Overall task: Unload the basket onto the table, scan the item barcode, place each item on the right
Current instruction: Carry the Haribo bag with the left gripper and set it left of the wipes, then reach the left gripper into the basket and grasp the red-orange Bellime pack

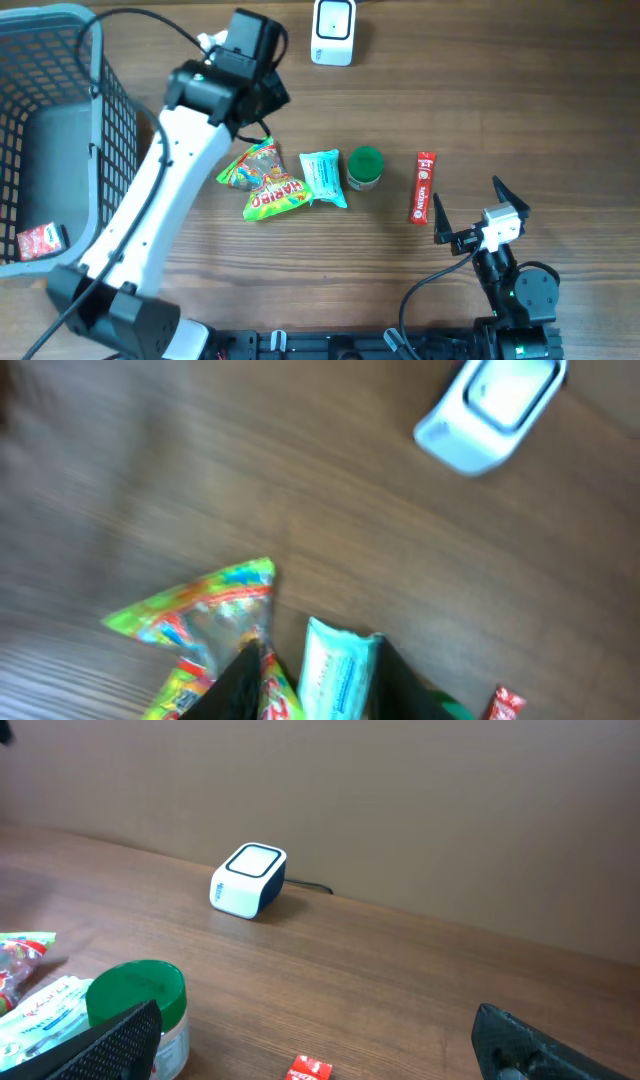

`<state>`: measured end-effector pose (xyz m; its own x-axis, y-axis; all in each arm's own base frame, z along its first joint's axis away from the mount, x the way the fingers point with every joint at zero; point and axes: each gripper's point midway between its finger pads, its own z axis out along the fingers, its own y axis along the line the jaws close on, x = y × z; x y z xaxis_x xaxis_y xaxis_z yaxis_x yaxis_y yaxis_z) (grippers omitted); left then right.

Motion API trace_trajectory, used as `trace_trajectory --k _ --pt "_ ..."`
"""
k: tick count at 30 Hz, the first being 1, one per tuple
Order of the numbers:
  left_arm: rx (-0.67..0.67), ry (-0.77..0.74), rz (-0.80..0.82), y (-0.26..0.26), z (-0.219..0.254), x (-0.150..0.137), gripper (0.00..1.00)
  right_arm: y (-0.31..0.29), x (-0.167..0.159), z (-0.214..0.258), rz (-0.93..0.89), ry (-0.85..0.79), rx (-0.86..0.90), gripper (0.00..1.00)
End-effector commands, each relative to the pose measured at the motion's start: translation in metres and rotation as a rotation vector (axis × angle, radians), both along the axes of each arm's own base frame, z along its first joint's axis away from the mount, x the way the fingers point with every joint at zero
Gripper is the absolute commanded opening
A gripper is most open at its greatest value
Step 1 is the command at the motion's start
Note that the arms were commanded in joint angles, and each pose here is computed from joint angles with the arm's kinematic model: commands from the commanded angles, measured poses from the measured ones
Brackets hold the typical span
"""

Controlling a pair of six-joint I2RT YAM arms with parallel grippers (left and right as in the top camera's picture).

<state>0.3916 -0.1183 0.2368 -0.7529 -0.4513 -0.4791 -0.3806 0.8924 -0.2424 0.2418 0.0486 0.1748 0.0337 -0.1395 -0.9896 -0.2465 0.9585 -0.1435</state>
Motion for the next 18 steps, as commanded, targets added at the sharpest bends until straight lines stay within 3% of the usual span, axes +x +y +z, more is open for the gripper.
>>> trace_trajectory --k 1,7,9,12,18 --pt "0.042 -0.267 0.152 0.059 0.104 -0.015 1.0 -0.002 0.0 0.001 -0.013 -0.01 -0.01 1.0" --pt "0.023 -0.415 0.31 0.124 0.163 -0.071 1.0 -0.002 0.0 0.001 -0.013 -0.01 -0.01 1.0" --pt "0.037 -0.438 0.427 0.152 0.171 -0.091 1.0 -0.002 0.0 0.001 -0.013 -0.01 -0.01 1.0" --pt "0.051 -0.456 0.728 0.21 0.174 -0.132 1.0 -0.002 0.0 0.001 -0.013 -0.01 -0.01 1.0" --pt "0.042 -0.379 1.075 0.27 0.152 -0.169 1.0 -0.002 0.0 0.001 -0.013 -0.01 -0.01 1.0"
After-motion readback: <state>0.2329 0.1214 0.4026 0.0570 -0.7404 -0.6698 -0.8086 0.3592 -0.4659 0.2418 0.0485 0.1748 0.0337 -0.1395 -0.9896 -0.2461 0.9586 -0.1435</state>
